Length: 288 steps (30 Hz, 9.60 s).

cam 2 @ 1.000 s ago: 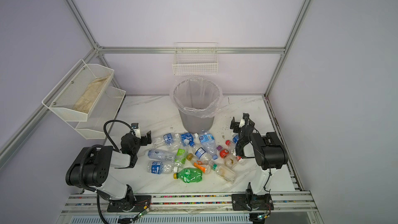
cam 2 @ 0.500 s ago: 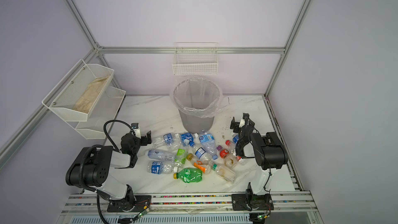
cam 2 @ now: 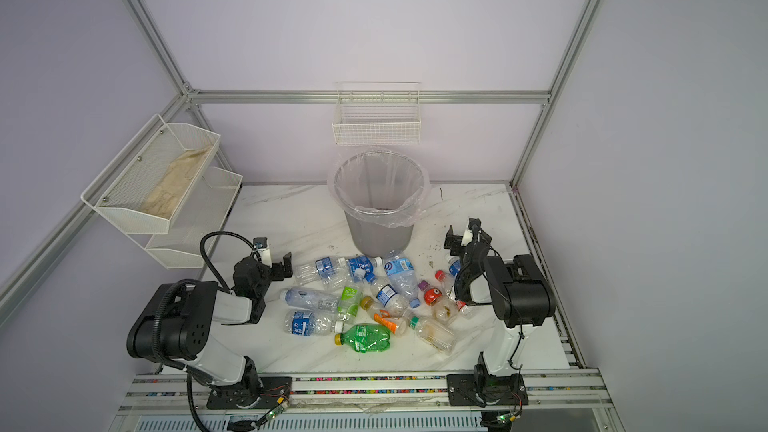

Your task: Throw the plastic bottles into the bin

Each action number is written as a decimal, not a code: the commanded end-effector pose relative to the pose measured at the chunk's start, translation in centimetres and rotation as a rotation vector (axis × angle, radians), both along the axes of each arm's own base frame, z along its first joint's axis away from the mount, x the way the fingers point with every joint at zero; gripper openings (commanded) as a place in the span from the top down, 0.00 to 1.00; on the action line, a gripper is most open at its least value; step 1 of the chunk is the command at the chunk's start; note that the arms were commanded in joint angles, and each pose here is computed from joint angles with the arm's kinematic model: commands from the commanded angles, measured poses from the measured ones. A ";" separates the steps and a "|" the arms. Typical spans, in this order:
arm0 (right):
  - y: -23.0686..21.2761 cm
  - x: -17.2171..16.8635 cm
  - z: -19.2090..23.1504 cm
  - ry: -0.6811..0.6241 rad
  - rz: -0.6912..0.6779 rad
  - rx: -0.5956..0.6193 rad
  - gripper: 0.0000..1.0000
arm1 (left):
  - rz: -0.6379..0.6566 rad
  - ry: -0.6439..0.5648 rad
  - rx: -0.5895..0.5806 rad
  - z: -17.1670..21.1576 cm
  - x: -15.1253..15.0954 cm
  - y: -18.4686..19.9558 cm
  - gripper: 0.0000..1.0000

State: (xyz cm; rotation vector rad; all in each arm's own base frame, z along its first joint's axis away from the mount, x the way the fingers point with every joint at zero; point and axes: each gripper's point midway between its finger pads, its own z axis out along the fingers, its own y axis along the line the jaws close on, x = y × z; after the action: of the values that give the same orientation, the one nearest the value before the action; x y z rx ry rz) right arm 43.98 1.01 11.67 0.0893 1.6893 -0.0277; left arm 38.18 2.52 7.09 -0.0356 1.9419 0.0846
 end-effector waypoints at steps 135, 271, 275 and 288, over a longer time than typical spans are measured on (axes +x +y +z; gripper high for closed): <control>35.4 -19.8 -1.3 0.928 0.330 0.248 0.22 | -0.200 0.179 -0.319 15.9 -13.1 -7.5 0.00; 25.3 0.3 30.4 0.230 0.177 0.199 0.03 | -0.228 0.180 -0.298 15.8 -13.4 -8.2 0.00; 24.7 -0.9 30.9 0.226 0.193 0.210 0.02 | -0.235 0.188 -0.298 15.7 -13.3 -8.4 0.00; 24.3 -4.9 29.9 0.242 0.336 0.226 0.02 | -0.304 0.243 -0.321 14.6 -13.1 -9.8 0.00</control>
State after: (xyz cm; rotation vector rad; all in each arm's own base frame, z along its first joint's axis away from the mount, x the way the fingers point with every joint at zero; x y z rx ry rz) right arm 40.12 24.85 40.76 0.0089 1.9538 0.3492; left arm 25.13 -6.18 23.16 0.0143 2.1376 -0.3876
